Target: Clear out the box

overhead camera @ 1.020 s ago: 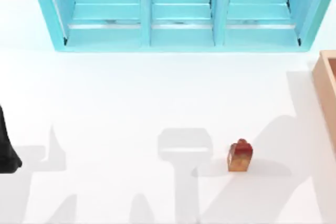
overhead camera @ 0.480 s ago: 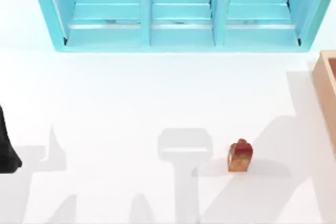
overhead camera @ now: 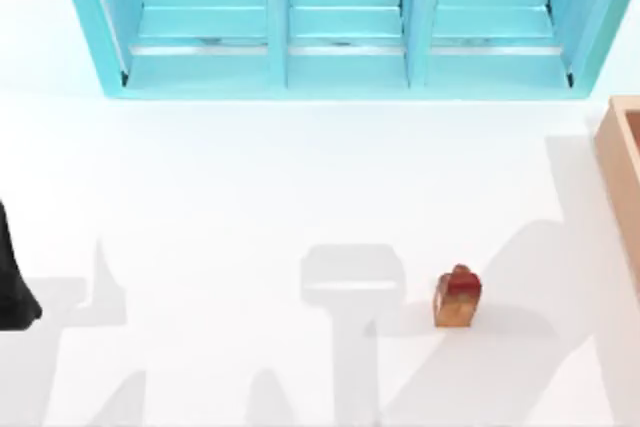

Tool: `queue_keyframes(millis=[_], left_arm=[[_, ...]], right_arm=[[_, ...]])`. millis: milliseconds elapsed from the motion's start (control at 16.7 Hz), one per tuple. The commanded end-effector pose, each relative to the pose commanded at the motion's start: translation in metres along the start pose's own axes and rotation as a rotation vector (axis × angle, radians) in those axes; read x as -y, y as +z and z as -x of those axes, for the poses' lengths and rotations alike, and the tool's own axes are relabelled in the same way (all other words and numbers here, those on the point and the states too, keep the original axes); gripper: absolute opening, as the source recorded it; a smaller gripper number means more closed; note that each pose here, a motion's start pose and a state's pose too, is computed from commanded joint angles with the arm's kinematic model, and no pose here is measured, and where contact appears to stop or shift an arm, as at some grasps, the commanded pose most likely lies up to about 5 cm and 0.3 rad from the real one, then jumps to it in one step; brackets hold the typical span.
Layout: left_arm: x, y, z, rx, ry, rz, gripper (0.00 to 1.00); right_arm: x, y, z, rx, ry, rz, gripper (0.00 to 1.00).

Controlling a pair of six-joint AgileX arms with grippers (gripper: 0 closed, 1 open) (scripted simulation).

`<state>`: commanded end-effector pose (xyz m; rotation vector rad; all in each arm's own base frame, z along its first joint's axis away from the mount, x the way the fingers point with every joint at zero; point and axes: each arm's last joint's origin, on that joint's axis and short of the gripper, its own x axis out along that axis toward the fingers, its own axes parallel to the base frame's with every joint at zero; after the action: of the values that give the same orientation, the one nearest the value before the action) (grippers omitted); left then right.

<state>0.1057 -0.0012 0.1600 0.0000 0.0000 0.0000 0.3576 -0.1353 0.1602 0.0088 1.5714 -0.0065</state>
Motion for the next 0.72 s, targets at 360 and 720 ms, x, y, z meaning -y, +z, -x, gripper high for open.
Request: queue_keyframes(millis=[360, 720], left_arm=[[0.000, 0.000, 0.000, 0.000, 0.000, 0.000, 1.00], [0.000, 0.000, 0.000, 0.000, 0.000, 0.000, 1.00]], right_arm=[[-0.005, 0.008, 0.039, -0.010, 0.017, -0.006, 0.00], [0.000, 0.005, 0.109, 0.010, 0.000, -0.006, 0.00]])
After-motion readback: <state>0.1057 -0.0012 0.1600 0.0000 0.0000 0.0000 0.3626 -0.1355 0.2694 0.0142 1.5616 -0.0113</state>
